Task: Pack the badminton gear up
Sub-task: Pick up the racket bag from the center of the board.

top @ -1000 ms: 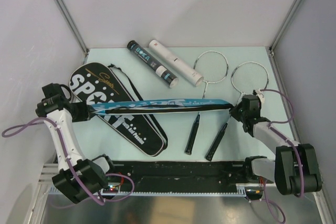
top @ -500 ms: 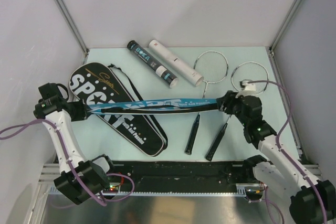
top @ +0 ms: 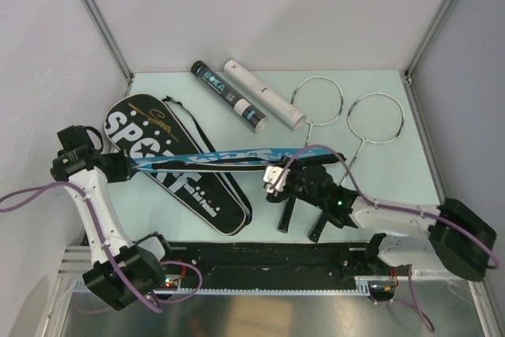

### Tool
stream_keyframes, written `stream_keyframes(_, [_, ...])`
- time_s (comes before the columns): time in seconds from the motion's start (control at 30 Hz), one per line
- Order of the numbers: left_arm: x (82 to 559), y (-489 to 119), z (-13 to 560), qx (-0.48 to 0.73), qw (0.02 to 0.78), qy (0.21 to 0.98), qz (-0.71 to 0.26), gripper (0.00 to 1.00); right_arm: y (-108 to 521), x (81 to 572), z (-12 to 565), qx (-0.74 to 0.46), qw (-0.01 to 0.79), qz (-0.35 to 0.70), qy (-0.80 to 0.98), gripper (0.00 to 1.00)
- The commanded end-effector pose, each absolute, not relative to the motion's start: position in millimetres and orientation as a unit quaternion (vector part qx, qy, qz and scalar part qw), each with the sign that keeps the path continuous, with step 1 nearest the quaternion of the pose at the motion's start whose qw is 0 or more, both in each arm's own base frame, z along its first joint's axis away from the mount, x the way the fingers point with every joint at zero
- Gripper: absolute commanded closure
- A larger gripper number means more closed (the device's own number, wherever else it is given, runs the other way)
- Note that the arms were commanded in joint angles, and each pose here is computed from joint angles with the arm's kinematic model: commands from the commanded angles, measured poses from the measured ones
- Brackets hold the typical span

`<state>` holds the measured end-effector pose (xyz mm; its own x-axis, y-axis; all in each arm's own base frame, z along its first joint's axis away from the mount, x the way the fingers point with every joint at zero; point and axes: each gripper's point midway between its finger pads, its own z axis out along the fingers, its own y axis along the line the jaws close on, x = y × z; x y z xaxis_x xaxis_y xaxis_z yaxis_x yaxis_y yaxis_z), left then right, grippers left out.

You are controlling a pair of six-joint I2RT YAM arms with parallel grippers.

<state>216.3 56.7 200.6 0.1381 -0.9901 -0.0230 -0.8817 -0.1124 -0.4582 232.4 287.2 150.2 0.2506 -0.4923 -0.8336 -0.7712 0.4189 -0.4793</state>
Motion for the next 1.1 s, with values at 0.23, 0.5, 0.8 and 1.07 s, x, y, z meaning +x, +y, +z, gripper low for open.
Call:
stream_keyframes(0.23, [222.0, 63.9, 217.5, -0.720, 0.226, 0.638, -0.155, 0.82, 350.9, 288.7, 164.7, -0.583, 0.630, 0.032, 0.512, 0.42])
stream_keyframes(0.5, [231.0, 82.1, 253.8, -0.676, 0.293, 0.664, -0.128, 0.35, 343.3, 291.7, 211.3, -0.509, 0.661, 0.045, 0.549, 0.99])
stream_keyframes(0.8, [227.8, 101.9, 299.3, -0.614, 0.388, 0.685, -0.056, 0.15, 315.4, 296.6, 256.4, -0.407, 0.634, 0.125, 0.646, 1.00])
stream_keyframes(1.07, [218.4, 95.8, 281.0, -0.594, 0.388, 0.705, -0.008, 0.21, 304.1, 305.7, 283.3, -0.320, 0.606, 0.195, 0.702, 1.00])
